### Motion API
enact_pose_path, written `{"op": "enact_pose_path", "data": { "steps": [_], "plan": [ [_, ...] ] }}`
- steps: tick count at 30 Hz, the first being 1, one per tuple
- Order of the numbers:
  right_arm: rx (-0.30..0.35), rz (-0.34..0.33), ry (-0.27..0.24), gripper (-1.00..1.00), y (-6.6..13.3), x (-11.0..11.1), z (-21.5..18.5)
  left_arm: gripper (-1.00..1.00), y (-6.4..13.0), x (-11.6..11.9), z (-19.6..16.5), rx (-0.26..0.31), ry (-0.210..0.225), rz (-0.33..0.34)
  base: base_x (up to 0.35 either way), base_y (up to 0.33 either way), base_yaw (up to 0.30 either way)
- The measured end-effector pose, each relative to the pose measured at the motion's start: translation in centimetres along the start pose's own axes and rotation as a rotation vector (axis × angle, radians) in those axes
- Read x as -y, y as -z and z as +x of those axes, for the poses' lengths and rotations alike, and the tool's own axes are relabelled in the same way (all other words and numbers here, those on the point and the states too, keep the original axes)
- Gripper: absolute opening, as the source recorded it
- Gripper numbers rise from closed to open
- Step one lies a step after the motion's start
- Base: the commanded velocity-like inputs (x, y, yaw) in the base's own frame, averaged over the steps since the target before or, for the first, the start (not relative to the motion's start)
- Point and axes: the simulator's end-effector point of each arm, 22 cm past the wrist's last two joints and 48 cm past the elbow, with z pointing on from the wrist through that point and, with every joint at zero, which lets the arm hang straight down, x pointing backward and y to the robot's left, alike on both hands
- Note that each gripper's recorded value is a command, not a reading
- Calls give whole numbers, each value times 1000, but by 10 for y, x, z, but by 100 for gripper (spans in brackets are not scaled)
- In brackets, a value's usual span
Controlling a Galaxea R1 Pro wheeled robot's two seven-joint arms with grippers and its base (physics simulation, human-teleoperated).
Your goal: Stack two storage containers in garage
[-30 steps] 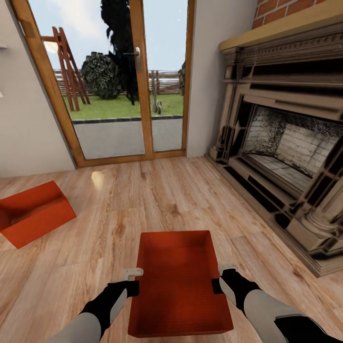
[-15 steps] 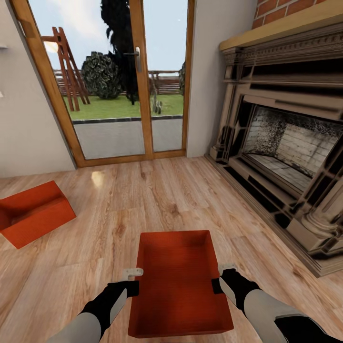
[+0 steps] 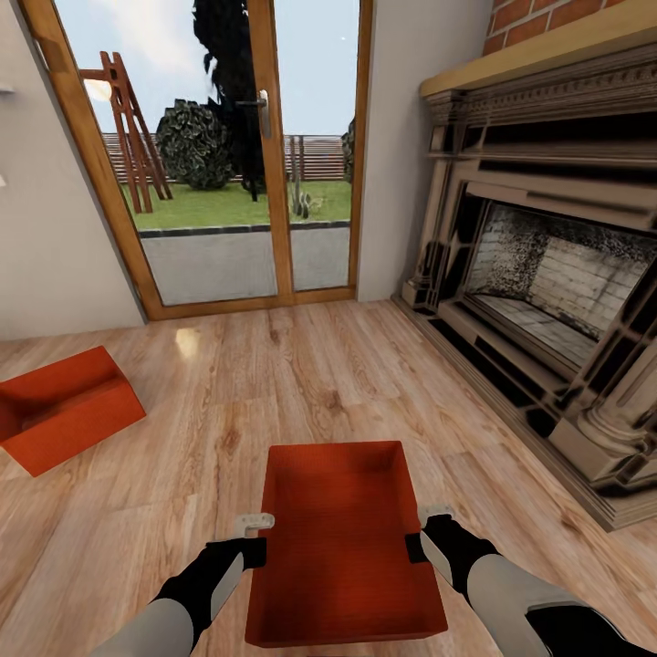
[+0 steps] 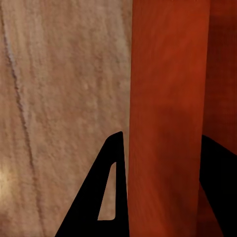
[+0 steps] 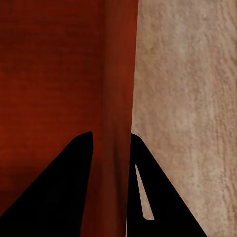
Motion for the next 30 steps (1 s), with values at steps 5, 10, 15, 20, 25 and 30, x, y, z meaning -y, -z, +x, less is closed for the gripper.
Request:
{"op": "enact_pose_path", "data": {
  "steps": [5, 10, 15, 20, 25, 30],
  "plan": [
    [0, -1, 0, -100, 0, 0, 0, -100, 0, 0, 0, 1, 0, 0, 0, 0, 0],
    [0, -1, 1, -100, 0, 0, 0, -100, 0, 0, 0, 1, 0, 0, 0, 0, 0],
    [0, -1, 1, -100, 0, 0, 0, -100, 0, 0, 0, 0, 0, 0, 0, 0, 0],
    [0, -1, 1, -100, 0, 0, 0, -100, 0, 0, 0, 1, 0, 0, 0, 0, 0],
    [0, -1, 1, -100, 0, 0, 0, -100, 0, 0, -1, 1, 0, 0, 0, 0, 0],
    [0, -1, 1, -100, 0, 0, 0, -100, 0, 0, -1, 1, 0, 0, 0, 0, 0]
  ]
}}
